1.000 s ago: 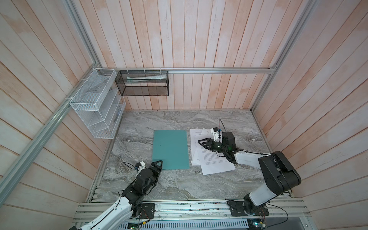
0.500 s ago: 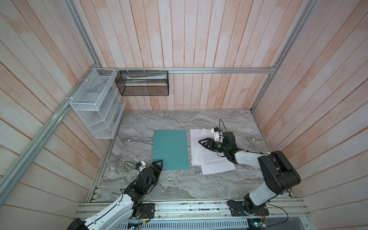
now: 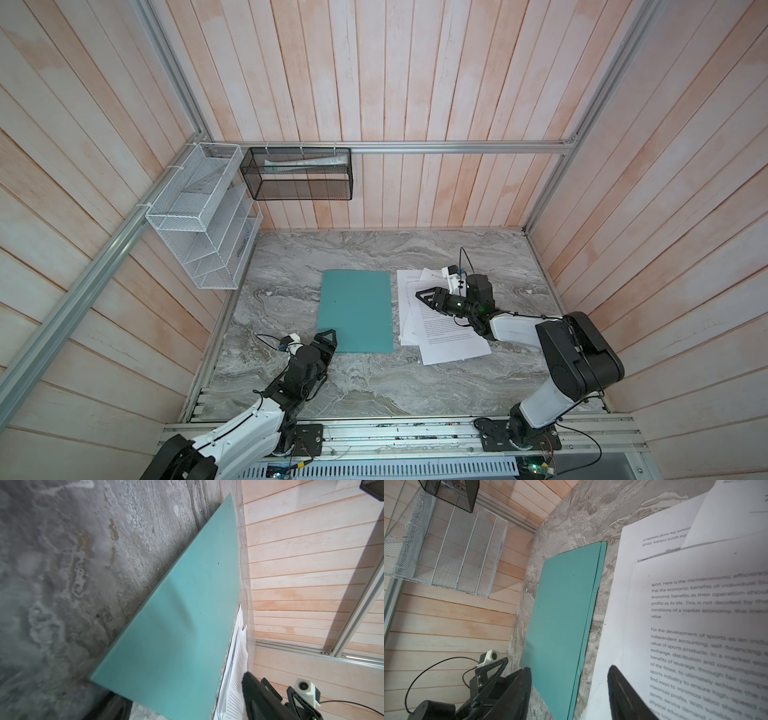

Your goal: Put the files into the folder

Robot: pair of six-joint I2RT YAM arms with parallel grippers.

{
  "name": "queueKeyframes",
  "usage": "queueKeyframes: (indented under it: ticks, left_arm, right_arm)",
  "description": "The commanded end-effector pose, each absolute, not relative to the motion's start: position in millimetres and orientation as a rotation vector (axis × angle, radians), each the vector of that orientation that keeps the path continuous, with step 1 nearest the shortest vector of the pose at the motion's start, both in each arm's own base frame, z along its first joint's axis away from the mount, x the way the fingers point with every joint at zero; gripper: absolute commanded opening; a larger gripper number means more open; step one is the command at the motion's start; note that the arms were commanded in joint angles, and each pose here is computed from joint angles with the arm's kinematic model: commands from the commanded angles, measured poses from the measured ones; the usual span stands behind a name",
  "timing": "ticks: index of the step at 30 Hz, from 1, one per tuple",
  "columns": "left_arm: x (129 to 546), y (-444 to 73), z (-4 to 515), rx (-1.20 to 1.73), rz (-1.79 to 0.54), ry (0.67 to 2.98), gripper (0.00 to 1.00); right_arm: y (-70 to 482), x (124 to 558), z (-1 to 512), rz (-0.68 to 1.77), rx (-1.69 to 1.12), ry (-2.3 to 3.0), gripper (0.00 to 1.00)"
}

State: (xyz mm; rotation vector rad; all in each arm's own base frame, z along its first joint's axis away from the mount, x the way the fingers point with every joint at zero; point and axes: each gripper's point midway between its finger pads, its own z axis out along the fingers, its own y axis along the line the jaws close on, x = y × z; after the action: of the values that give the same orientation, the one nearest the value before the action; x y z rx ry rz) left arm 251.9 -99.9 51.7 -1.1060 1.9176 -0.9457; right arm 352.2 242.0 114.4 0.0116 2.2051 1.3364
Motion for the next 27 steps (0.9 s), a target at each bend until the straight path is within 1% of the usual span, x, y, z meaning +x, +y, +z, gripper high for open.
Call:
queueKeyframes:
  ticks: [1,6,9,13,16,22,24,25,27]
  left_arm:
    - [232,-83,16,-1.104,-0.874,1.952,0.82]
    - [236,-82,20,-1.092,-0.875,1.922,0.76]
    - [238,-80,24,-1.09,-0.877,1.899,0.75]
    - [232,-74,14,-1.189,-0.854,1.904,0.73]
    - [232,-73,14,-1.191,-0.847,1.904,0.7]
    - [230,-72,6,-1.195,-0.82,1.926,0.68]
    - [232,-73,6,-1.194,-0.826,1.92,0.67]
    - [233,-74,8,-1.186,-0.834,1.913,0.66]
    - [235,-75,9,-1.181,-0.844,1.907,0.66]
  right_arm:
    - [242,358,120,1.346,-0.011,2.173,0.56]
    - [242,361,123,1.347,-0.019,2.165,0.52]
    - [244,361,121,1.369,-0.018,2.165,0.5]
    - [249,358,119,1.411,-0.015,2.177,0.47]
    - [250,357,119,1.403,-0.025,2.18,0.46]
    - [252,354,116,1.401,-0.031,2.188,0.43]
    - [251,353,115,1.401,-0.031,2.19,0.37]
    - [251,352,114,1.402,-0.031,2.192,0.32]
    - [252,351,114,1.404,-0.035,2.192,0.3]
